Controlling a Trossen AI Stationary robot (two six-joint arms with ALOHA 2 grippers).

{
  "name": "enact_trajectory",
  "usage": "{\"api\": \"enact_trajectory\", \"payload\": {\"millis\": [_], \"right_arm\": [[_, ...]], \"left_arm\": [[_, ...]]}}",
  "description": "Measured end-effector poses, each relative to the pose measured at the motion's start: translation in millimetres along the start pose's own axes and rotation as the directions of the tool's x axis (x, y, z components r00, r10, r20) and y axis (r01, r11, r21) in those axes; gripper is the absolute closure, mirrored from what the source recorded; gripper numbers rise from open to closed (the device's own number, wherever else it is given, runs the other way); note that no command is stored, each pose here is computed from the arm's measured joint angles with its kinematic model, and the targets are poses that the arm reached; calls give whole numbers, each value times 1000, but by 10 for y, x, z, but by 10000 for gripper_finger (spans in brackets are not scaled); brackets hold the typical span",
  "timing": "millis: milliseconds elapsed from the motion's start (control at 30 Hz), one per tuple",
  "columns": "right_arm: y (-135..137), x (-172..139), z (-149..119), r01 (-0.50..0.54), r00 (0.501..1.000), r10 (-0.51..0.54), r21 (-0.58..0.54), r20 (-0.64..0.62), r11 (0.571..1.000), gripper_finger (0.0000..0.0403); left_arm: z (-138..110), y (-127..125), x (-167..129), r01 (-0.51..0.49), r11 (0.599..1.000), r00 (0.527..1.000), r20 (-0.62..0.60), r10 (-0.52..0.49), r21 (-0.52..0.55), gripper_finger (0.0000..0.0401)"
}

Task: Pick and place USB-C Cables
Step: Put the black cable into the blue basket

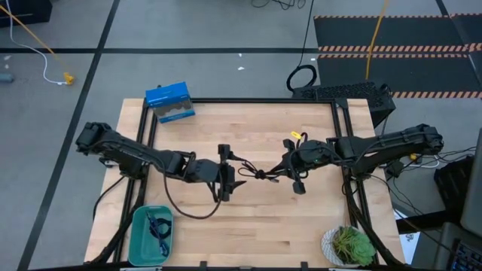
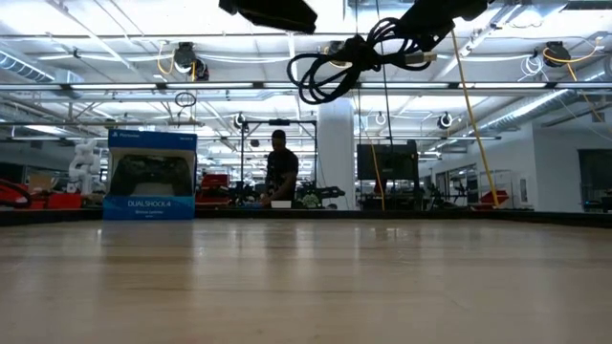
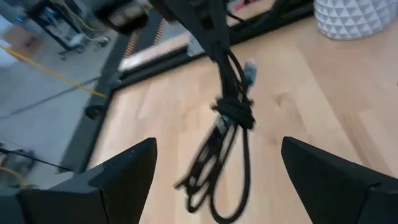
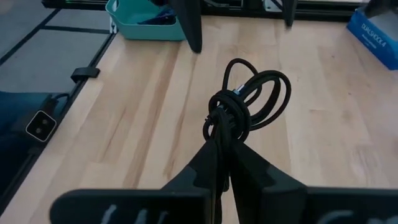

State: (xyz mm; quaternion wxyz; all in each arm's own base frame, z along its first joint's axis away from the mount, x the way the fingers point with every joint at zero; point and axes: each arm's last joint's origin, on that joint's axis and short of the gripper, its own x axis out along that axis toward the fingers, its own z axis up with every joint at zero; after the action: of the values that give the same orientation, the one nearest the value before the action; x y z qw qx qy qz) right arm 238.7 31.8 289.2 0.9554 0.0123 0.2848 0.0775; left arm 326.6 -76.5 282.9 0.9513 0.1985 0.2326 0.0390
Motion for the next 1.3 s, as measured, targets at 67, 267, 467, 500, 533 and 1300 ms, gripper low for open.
{"api": "enact_trajectory", "payload": {"millis": [67, 267, 467, 500, 533, 1300], "right_arm": [[0, 0, 6, 0, 1000, 0, -12, 7, 1000, 387], [1, 0, 30, 0, 1000, 2, -34, 31, 999, 387], [2, -2, 56, -2, 998, 4, -37, 58, 999, 387], [2, -2, 56, -2, 998, 4, -37, 57, 999, 387], [2, -2, 55, -3, 998, 5, -37, 57, 999, 387], [2, 1, 56, -4, 998, 6, -37, 56, 999, 381]], "left_arm": [[-49, -2, 18, 30, 999, 999, -13, -30, -11, 56], [-121, 0, 51, 75, 997, 997, -12, -76, -25, 68], [-218, 22, 97, 39, 999, 999, -4, -39, -6, 69], [-232, 27, 104, 33, 999, 999, -1, -33, 3, 69], [-243, 32, 110, 28, 1000, 1000, 2, -28, 8, 68], [-319, 11, 245, 49, 994, 999, -3, -49, 101, 234]]}}
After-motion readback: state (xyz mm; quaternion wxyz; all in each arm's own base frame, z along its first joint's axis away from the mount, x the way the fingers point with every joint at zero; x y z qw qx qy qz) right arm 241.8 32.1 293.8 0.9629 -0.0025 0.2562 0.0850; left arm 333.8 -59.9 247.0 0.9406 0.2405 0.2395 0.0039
